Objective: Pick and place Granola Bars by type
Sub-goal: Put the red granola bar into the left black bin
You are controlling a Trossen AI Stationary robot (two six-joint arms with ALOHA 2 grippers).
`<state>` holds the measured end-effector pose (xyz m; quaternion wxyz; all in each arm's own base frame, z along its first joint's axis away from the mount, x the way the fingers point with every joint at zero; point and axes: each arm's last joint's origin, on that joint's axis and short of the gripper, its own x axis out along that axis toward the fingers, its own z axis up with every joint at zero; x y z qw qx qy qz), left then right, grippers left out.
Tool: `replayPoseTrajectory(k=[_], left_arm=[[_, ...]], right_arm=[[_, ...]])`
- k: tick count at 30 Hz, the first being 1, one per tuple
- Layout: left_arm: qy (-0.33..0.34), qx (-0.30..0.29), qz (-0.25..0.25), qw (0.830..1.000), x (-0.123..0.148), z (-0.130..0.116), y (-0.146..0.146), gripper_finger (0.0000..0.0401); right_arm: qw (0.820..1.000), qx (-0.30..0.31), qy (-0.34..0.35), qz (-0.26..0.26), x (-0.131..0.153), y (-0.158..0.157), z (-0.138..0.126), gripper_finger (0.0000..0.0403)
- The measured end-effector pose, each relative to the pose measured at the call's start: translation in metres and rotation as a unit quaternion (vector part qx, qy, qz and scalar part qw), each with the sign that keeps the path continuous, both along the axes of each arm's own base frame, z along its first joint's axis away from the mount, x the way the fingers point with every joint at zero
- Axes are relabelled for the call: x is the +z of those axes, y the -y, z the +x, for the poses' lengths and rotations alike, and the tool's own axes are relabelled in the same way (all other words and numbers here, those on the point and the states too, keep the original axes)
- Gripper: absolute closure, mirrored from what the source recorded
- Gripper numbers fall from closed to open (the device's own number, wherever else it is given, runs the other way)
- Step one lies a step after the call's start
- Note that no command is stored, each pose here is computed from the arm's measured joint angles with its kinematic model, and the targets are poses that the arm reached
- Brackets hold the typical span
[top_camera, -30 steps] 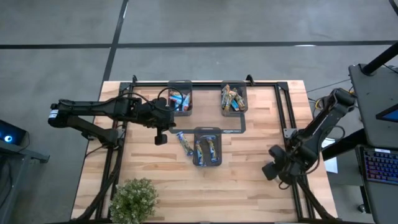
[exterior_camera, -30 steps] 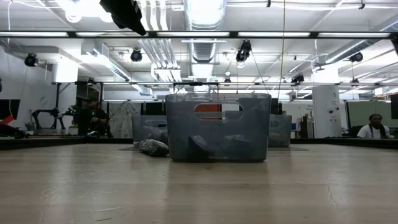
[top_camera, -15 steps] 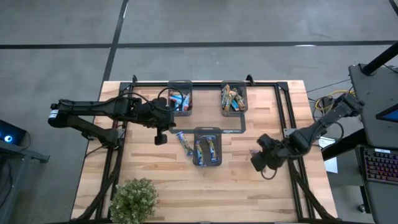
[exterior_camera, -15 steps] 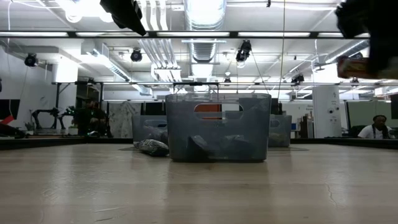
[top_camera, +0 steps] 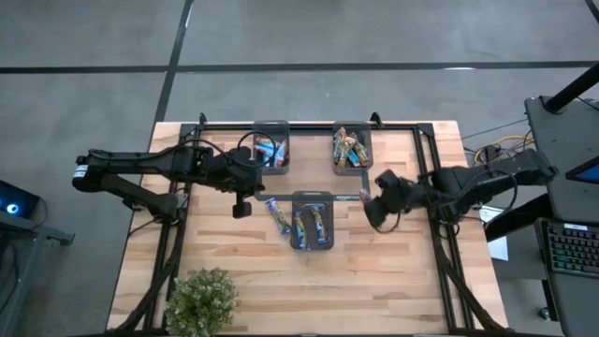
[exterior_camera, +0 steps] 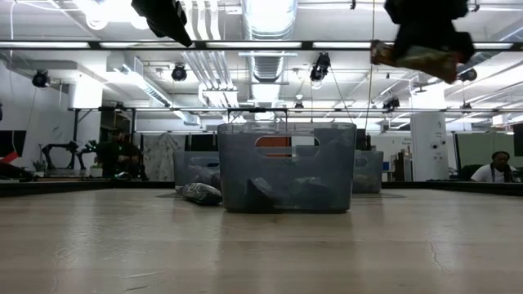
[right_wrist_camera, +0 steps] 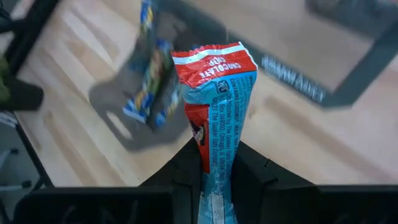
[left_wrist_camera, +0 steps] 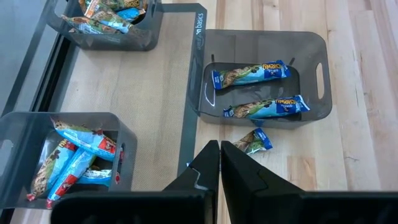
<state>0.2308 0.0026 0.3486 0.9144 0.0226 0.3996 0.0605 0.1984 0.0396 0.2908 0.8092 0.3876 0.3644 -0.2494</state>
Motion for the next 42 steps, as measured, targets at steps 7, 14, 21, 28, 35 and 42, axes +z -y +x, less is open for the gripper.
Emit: replayPoseTrajectory(k=[7,14,21,28,35,42], left_arm=[[0.000,0.000,0.000,1.000,0.000,0.000,0.000,0.0401],[0.001,0.000,0.000,1.000,0.000,0.000,0.000,0.0401],[0.001,0.000,0.000,1.000,0.000,0.000,0.000,0.0401],[0.002,0.000,0.000,1.000,0.000,0.000,0.000,0.0401],[0.004,0.001,-0.001,1.000,0.001,0.000,0.000,0.0401],[0.038,0.015,-0.002,0.999,0.014,-0.016,-0.005,0.0401]], right_arm=[[0.999,-0.014,0.029,-0.021,0.026,0.031,0.007,0.0349],[0.999,-0.003,0.028,-0.026,0.041,0.060,0.025,0.0349],[0.999,0.002,0.016,-0.042,0.051,0.088,0.059,0.0349],[0.998,0.018,0.015,-0.062,0.061,0.119,0.091,0.0349],[0.997,0.035,0.022,-0.062,0.066,0.147,0.115,0.0349],[0.996,0.050,0.035,-0.068,0.071,0.164,0.130,0.0349]])
